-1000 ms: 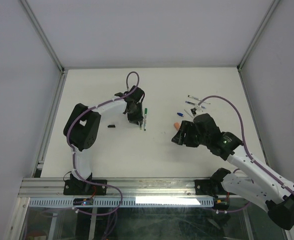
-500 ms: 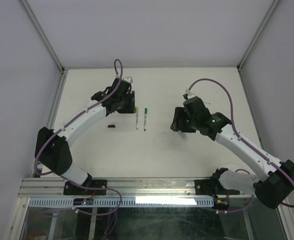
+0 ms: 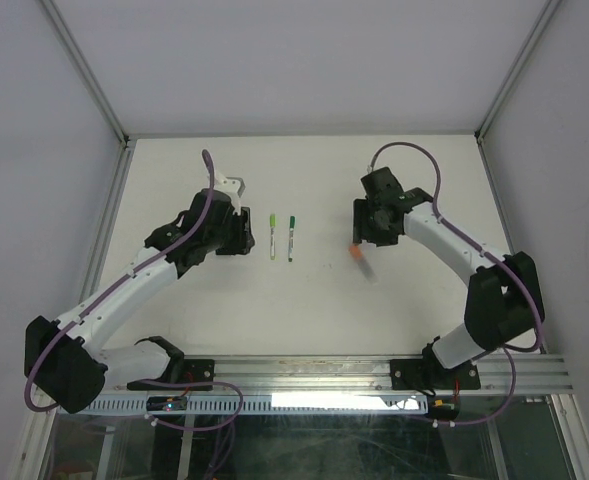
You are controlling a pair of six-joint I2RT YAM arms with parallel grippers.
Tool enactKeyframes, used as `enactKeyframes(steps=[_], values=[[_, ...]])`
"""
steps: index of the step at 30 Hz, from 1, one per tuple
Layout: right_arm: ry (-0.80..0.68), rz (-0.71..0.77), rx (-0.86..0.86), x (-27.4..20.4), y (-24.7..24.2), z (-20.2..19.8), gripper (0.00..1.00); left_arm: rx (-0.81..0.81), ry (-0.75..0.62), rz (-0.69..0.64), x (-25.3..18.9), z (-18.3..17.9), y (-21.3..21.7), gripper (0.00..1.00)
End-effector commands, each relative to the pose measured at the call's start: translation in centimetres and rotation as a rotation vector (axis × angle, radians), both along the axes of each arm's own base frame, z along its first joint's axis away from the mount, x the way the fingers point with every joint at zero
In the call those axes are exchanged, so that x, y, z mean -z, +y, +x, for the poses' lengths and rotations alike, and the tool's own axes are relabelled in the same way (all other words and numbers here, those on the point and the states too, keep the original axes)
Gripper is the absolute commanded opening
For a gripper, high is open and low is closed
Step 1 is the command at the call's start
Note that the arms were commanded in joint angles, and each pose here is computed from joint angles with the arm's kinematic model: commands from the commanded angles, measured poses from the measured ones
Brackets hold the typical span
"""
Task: Insert the pens into the pen caps
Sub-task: Move the pen to the center of the board.
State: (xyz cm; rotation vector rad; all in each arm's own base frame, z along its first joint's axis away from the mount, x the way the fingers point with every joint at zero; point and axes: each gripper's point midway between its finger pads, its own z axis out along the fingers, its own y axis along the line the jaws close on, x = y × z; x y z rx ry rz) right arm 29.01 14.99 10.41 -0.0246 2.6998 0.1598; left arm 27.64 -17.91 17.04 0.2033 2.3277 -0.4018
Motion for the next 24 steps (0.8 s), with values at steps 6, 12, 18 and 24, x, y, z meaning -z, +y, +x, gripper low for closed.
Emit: enactKeyframes(steps=[6, 12, 18, 24], values=[[-0.013, -0.086, -0.05, -0.5, -2.0, 5.5, 0.57, -0.024, -0.052, 0.013, 1.2, 0.7, 0.7, 0.38], [0.113, 0.008, -0.178, 1.8, 0.2, 3.5, 0.61, -0.057, -0.071, 0.034, 1.0, 1.3, 1.2, 0.38], [0.186, -0.017, -0.224, 4.4, 0.7, 1.3, 0.65, -0.07, -0.083, 0.041, 0.7, 1.5, 1.5, 0.39], [0.232, -0.11, -0.221, 6.2, -0.1, 0.6, 0.64, -0.071, -0.084, 0.046, 0.7, 1.6, 1.5, 0.39]])
